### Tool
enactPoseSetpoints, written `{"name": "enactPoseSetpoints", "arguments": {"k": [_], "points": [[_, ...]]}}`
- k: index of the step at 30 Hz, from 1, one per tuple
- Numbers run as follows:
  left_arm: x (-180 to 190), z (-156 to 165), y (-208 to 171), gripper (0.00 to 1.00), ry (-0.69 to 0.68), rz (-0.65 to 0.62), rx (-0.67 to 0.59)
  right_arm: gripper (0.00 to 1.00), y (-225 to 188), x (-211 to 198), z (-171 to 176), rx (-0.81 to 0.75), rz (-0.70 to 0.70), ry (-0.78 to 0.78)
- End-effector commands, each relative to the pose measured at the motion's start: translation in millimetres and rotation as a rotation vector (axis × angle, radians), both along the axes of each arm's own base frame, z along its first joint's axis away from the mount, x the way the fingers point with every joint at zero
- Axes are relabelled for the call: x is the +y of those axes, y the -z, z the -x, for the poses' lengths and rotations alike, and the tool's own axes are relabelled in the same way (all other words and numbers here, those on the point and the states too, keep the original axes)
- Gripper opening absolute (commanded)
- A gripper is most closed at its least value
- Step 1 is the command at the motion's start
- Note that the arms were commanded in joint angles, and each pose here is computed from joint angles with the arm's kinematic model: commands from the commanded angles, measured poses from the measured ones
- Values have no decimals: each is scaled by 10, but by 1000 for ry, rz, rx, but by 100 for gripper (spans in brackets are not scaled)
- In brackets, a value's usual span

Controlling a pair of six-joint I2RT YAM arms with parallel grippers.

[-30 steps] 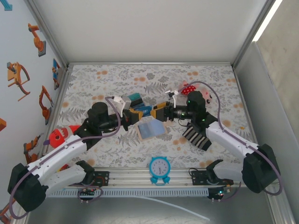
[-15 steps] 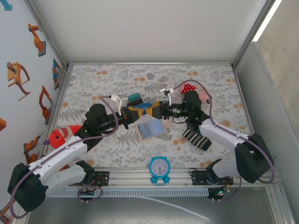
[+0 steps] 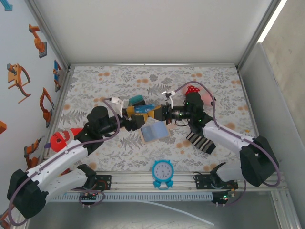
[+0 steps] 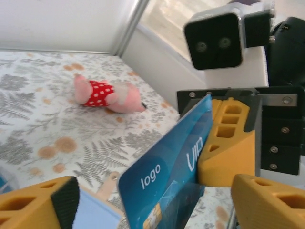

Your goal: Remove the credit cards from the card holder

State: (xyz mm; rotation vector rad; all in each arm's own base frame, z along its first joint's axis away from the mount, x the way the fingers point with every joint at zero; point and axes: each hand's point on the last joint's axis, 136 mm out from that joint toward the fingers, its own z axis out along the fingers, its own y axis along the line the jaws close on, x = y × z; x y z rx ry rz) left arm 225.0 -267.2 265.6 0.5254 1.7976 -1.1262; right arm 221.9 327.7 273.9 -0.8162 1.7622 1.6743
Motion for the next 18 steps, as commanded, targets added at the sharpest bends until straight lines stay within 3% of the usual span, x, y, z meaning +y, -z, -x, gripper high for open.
{"name": "enactPoseSetpoints", "arguments": {"k": [1, 6, 12, 18], "points": [[224, -83, -225, 99, -123, -41, -65, 0, -47, -30, 13, -58, 49, 19], [447, -36, -362, 97, -187, -125, -152, 0, 70, -109, 90, -66, 131, 17], [426, 173, -420, 97, -64, -228, -237, 0, 145, -169, 225, -75, 194, -17], [306, 312, -334, 98, 86, -330, -182, 0, 96, -206, 431, -116, 212, -87]]}}
